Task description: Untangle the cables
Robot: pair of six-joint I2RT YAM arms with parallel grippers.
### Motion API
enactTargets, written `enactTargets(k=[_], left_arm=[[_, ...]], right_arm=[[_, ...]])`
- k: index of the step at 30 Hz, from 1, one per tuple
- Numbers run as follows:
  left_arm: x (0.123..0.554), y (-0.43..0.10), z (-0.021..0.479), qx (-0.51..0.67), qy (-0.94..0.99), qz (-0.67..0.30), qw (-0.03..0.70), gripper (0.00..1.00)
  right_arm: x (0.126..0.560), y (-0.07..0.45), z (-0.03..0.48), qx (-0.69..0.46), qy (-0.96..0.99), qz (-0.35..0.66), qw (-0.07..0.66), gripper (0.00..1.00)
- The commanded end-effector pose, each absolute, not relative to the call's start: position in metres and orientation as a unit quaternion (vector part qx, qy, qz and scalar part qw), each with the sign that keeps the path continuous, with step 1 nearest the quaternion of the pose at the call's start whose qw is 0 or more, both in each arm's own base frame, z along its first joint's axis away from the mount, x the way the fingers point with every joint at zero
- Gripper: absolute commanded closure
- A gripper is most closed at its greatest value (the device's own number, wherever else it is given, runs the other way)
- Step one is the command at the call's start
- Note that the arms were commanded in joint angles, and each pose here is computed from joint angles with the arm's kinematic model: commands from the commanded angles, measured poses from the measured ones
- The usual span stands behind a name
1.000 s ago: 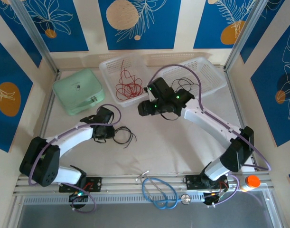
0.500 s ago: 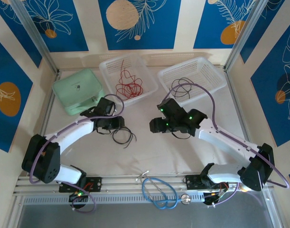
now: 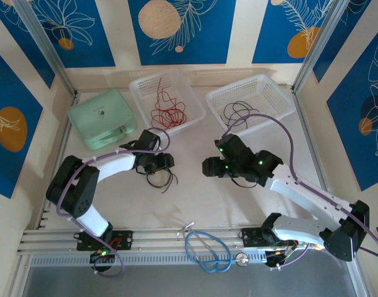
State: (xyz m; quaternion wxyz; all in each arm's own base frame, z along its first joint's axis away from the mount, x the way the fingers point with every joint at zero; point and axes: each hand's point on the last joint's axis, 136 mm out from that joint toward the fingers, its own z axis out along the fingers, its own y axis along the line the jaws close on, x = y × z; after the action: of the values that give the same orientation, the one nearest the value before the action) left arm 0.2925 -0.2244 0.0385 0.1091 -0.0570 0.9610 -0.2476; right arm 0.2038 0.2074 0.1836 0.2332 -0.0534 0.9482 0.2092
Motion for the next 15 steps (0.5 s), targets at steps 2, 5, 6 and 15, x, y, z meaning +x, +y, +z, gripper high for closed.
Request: enactTargets(k=[2, 5, 6, 15], left_arm=[[0.303, -0.235, 0.036, -0.060, 0.958, -0.255, 0.115, 0.42], [0.308, -0.235, 0.036, -0.060, 0.957, -0.254, 0.125, 0.45], [0.310, -0.236, 0.037, -0.061, 0.956, -0.255, 0.129, 0.46], [0.316, -0.241, 0.020, -0.049, 0.963, -0.241, 0.112, 0.72]], right_arm=[[0.195, 0.190, 0.181, -0.023, 0.949, 0.204, 0.238, 0.42], [0.191, 0.182, 0.182, -0.016, 0.949, 0.202, 0.241, 0.42], [0.190, 0.180, 0.182, -0.014, 0.949, 0.202, 0.242, 0.42], [0.188, 0.178, 0.183, -0.007, 0.946, 0.214, 0.243, 0.42]])
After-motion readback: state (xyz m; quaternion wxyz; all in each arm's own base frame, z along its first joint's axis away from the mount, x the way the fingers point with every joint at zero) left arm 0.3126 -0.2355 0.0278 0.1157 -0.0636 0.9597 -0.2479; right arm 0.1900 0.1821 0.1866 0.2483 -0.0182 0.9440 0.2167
